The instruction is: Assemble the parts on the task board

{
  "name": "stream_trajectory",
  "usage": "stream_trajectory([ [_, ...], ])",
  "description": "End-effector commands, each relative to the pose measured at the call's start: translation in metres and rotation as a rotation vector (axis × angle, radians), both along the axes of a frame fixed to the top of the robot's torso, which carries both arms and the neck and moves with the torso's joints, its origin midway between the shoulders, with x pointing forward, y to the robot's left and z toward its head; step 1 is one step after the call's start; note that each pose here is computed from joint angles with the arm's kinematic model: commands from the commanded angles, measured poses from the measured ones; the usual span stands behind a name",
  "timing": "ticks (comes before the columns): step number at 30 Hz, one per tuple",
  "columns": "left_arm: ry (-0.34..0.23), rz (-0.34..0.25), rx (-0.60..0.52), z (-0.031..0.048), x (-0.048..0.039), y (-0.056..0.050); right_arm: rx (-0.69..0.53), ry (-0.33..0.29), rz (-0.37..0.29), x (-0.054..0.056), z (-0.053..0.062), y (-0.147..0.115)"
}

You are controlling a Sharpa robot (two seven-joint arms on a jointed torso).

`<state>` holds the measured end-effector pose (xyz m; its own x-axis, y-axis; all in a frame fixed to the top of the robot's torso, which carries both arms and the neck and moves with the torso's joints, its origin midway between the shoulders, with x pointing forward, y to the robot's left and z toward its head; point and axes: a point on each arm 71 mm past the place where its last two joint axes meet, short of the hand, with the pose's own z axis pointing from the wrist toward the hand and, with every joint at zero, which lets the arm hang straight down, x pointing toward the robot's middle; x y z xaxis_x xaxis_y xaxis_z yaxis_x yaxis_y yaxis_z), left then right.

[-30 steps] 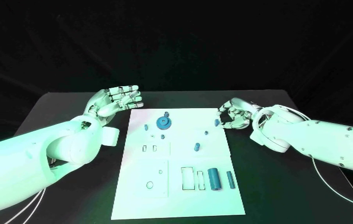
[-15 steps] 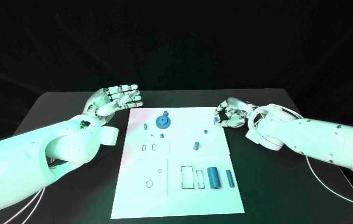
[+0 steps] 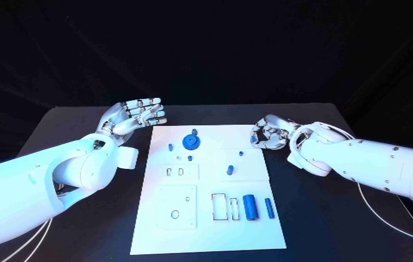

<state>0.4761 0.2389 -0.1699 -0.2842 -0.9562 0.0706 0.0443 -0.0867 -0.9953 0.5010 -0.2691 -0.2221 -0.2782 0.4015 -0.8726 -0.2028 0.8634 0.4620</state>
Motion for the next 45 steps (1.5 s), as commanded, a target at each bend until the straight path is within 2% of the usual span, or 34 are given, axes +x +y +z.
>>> stream_trajectory([
  [1, -0.006, -0.014, -0.011, 0.0015, -0.0008, -0.002, -0.011, 0.003, 0.019, -0.001, -0.001, 0.002],
  [15, -0.005, -0.013, -0.010, 0.0016, -0.0010, -0.001, -0.002, -0.017, 0.013, -0.001, 0.000, 0.004],
  [27, -0.004, -0.011, -0.008, 0.0013, -0.0006, 0.000, 0.009, -0.077, -0.023, -0.003, 0.008, 0.009],
  [35, -0.003, -0.007, -0.008, 0.0006, 0.0007, 0.001, 0.037, -0.102, 0.002, -0.011, 0.029, 0.036],
  [38, 0.000, -0.005, -0.010, -0.0001, 0.0020, 0.001, 0.055, -0.104, 0.028, -0.017, 0.036, 0.057],
  [45, 0.006, -0.001, -0.013, -0.0021, 0.0051, 0.000, 0.097, -0.061, 0.097, -0.030, 0.040, 0.110],
])
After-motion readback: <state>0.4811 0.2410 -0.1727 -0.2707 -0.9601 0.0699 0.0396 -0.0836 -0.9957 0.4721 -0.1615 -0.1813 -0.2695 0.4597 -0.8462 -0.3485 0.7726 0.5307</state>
